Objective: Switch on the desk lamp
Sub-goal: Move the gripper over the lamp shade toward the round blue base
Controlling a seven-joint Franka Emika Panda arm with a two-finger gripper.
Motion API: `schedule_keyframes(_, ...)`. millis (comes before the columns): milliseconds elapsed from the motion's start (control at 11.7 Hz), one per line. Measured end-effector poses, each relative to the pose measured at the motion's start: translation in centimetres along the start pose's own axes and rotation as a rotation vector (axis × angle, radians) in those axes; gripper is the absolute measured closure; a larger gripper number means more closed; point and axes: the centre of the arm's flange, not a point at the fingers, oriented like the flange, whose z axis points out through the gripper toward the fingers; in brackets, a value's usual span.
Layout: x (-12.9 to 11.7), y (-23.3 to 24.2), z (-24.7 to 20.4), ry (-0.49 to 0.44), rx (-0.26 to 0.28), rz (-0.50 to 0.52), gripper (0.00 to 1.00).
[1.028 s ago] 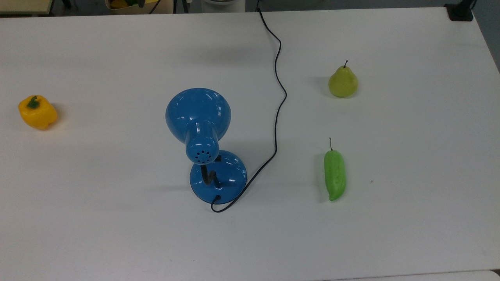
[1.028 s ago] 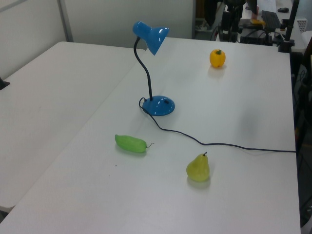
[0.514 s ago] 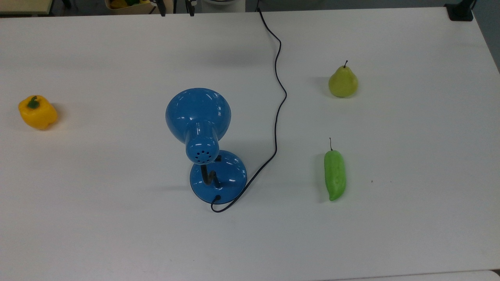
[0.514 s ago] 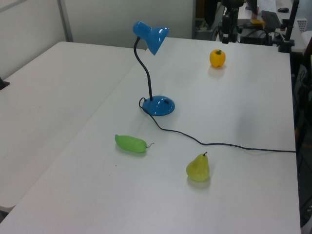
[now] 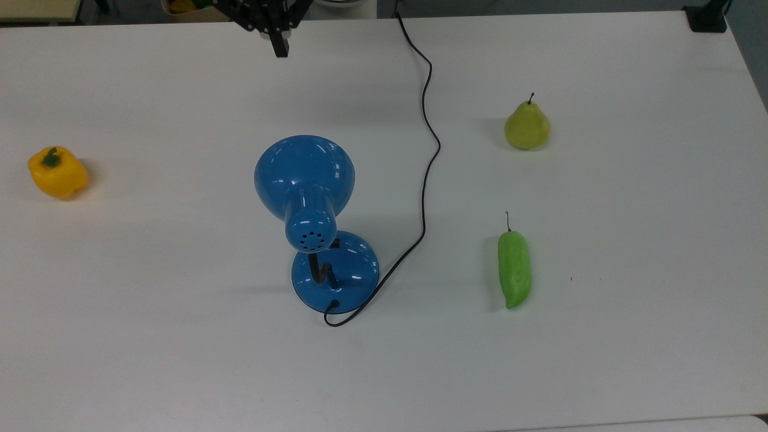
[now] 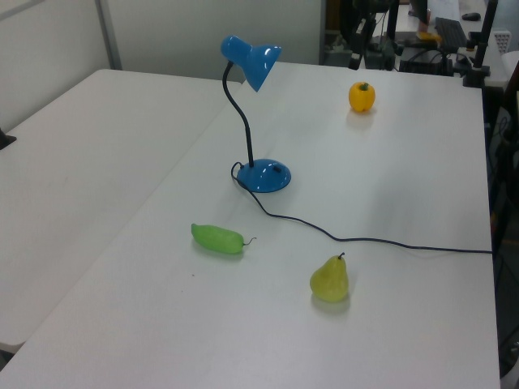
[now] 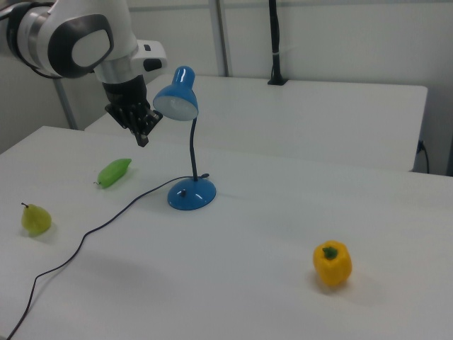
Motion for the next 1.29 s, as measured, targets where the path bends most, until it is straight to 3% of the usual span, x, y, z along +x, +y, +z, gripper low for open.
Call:
schedule_keyframes(686, 4.1, -1.6, 7.3, 0.078, -0.01, -0.028, 0.99)
schedule_keyframes(1286, 6.2, -2.4, 13.2, 0.128, -0.022, -0.043, 0.99)
